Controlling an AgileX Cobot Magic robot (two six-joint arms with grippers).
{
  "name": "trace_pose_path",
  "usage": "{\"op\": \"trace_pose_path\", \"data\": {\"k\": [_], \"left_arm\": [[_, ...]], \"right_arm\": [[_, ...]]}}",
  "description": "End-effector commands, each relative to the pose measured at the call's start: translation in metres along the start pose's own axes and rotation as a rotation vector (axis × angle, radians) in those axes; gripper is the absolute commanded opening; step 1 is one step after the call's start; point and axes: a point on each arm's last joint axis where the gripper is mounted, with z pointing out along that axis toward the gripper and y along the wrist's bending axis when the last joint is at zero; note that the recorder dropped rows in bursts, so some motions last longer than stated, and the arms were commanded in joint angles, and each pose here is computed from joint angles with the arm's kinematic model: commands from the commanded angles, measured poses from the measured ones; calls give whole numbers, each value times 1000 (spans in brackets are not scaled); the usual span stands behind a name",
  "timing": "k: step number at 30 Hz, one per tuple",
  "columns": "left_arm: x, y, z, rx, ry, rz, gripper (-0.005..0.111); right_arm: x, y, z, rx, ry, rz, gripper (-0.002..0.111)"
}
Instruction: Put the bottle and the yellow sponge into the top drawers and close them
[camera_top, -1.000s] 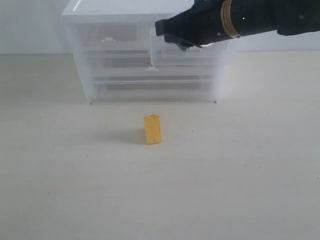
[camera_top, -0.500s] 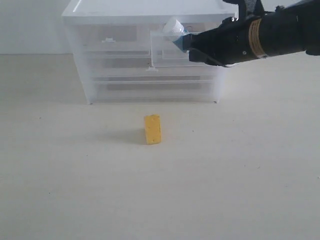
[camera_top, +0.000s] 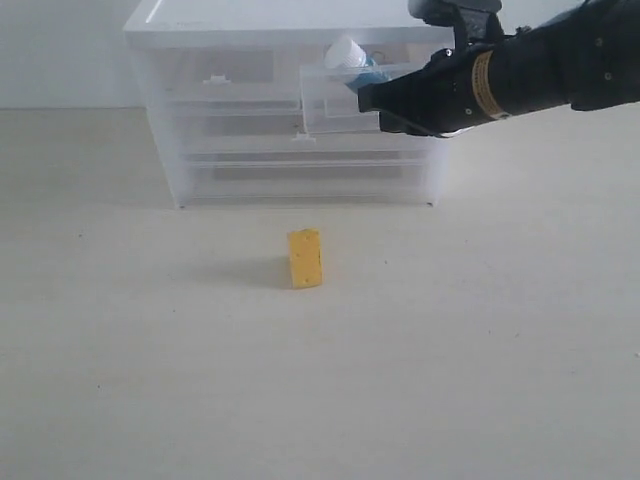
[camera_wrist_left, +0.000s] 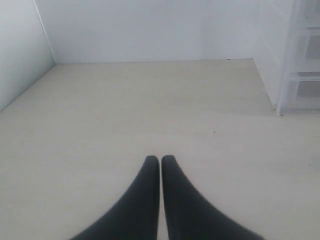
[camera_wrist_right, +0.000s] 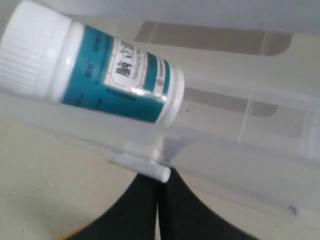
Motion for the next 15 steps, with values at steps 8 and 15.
{"op": "trace_pose_path", "data": {"k": [8, 15], "left_arm": [[0, 0, 0, 5, -4, 9, 4], [0, 0, 0, 5, -4, 9, 4]], "right_arm": [[-28, 25, -13, -205, -37, 43, 0], [-43, 38, -45, -219, -109, -4, 0]]}}
